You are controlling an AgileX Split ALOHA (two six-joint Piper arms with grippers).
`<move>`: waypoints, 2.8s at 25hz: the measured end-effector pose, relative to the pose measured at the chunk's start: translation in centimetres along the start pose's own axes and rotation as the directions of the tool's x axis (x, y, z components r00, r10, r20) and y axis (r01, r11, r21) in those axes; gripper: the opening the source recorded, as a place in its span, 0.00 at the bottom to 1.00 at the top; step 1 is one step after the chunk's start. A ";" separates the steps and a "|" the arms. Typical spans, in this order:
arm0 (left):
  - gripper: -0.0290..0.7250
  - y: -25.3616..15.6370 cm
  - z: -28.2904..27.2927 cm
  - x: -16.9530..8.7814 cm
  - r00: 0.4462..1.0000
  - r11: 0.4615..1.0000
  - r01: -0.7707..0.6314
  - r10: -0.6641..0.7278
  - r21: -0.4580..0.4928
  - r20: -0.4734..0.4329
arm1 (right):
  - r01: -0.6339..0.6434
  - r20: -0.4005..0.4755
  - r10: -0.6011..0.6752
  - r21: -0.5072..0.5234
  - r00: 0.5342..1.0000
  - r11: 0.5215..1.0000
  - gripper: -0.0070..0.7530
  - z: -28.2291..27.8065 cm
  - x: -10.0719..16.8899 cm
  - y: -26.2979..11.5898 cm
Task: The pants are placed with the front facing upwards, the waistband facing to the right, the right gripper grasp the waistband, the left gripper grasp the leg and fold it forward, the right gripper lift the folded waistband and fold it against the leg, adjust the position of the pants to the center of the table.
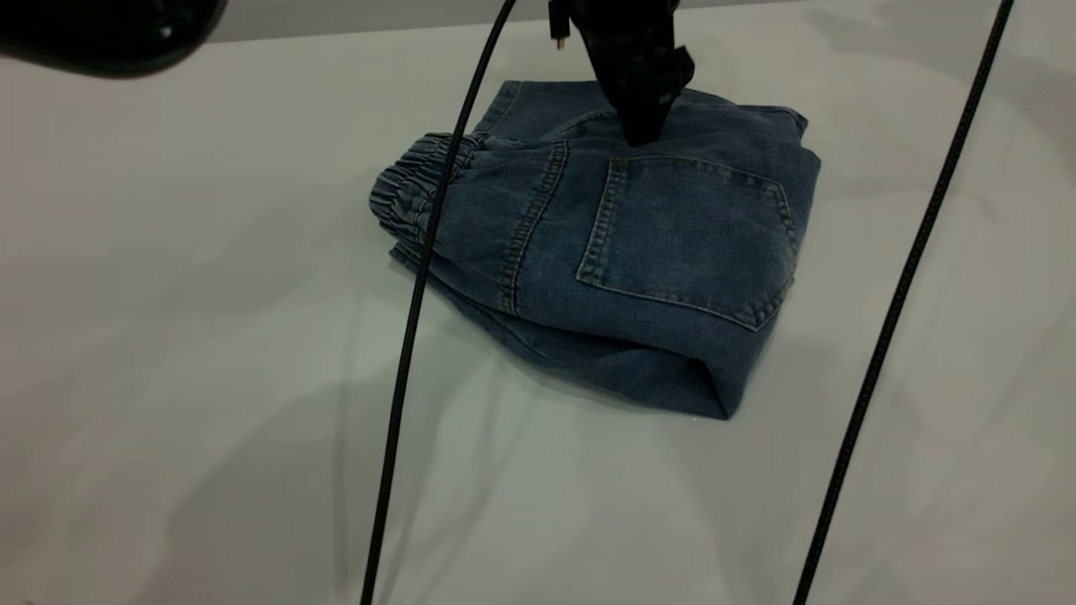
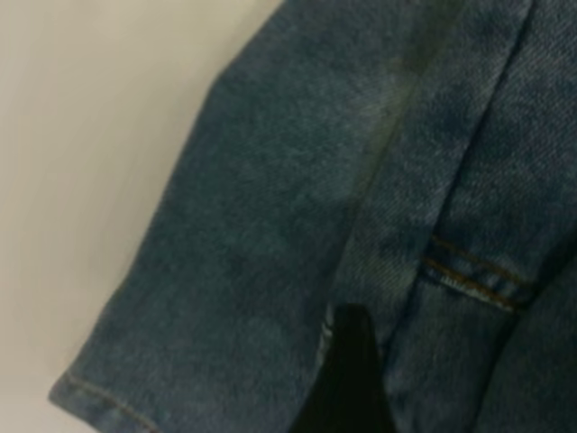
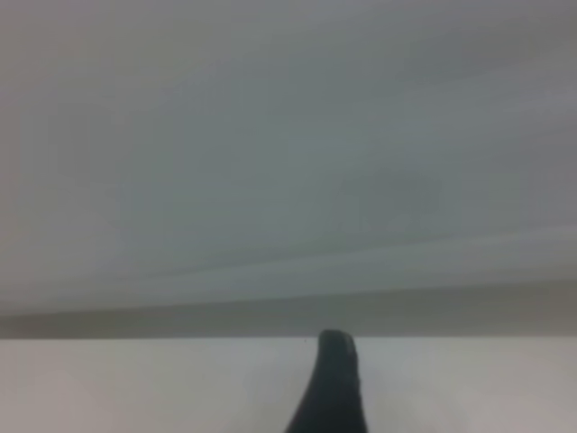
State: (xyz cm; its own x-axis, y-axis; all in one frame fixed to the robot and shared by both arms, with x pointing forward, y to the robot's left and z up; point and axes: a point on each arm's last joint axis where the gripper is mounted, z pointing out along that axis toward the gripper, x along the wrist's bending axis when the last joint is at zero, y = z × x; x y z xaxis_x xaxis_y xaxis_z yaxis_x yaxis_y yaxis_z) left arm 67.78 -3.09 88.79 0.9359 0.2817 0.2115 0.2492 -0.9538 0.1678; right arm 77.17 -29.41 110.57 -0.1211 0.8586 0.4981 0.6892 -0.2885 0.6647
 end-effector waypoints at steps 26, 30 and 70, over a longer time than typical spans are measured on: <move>0.78 -0.6 3.8 -1.4 0.906 0.907 0.416 -0.420 0.068 0.062 | -0.005 -0.019 0.005 0.001 1.000 1.000 0.74 0.0 0.2 0.0; 0.78 -0.6 3.8 -1.4 0.847 0.848 0.525 -0.529 0.074 0.052 | -0.006 -0.020 0.006 0.002 1.000 1.000 0.74 0.0 0.2 0.0; 0.78 1.1 -2.4 -0.5 0.954 0.954 0.297 -0.298 -0.041 -0.015 | -0.044 -0.013 0.044 -0.007 0.999 0.999 0.74 -0.4 -2.2 0.3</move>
State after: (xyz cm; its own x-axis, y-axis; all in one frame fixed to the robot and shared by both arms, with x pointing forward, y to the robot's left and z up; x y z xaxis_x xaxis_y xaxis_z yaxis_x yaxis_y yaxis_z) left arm 67.03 -4.05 91.16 0.8151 0.5549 0.1665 0.5058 -0.8217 0.2625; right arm 77.41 -31.54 109.91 -0.0997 0.8395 0.5341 0.6891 -0.3290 0.6457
